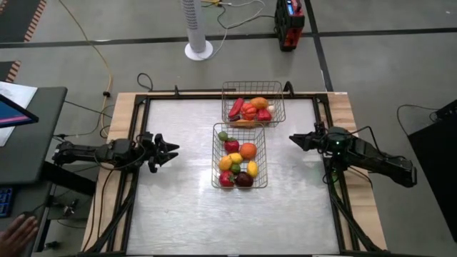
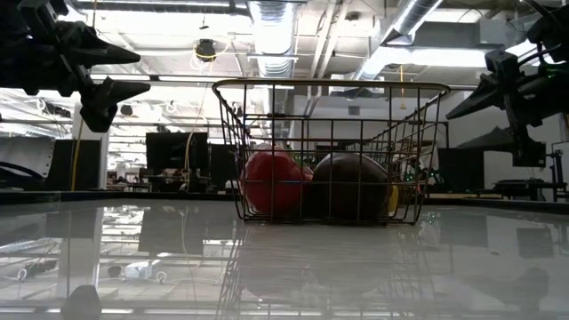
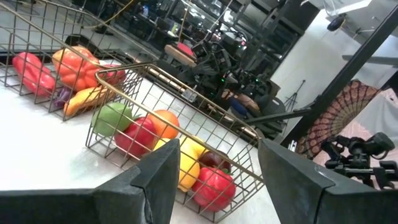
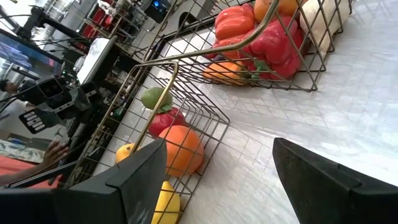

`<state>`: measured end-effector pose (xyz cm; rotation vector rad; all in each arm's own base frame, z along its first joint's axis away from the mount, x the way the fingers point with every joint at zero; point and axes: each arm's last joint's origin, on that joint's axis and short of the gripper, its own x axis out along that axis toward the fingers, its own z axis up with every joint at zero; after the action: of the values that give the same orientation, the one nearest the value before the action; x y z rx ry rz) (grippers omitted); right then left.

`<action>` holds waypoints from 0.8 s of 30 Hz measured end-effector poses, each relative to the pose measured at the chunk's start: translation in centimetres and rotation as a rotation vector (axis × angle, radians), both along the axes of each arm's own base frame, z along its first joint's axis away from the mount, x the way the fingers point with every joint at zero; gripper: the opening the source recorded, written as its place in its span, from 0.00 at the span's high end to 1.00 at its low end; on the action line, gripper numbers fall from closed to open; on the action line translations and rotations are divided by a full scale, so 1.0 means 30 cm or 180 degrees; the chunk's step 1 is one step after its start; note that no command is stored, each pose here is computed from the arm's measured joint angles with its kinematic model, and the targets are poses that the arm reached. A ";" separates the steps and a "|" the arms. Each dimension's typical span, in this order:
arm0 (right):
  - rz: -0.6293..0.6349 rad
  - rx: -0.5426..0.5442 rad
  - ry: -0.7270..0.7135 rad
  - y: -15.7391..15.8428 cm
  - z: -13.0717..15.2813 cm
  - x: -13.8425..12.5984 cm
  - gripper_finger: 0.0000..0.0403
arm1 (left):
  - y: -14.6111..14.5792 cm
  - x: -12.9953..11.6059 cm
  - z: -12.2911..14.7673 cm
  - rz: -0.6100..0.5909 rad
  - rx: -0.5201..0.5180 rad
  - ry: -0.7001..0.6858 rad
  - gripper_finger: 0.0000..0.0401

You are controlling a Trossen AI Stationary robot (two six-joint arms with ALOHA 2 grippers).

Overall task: Sort produce into baskets
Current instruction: Return to Home Position

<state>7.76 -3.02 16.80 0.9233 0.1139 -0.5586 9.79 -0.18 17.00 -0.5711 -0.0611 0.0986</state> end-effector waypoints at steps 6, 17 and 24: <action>-0.0002 0.0000 0.0001 0.000 0.000 0.000 0.20 | 0.000 0.000 0.000 0.0000 -0.0007 -0.0002 0.49; -0.0009 -0.0002 0.0003 0.000 -0.001 0.000 0.20 | 0.000 0.000 0.000 -0.0001 0.0001 -0.0001 0.49; -0.0009 -0.0002 0.0004 0.000 -0.001 0.000 0.20 | 0.000 0.000 0.000 -0.0001 -0.0001 -0.0001 0.49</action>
<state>7.76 -3.03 16.77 0.9226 0.1137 -0.5620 9.78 -0.18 17.01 -0.5715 -0.0612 0.0981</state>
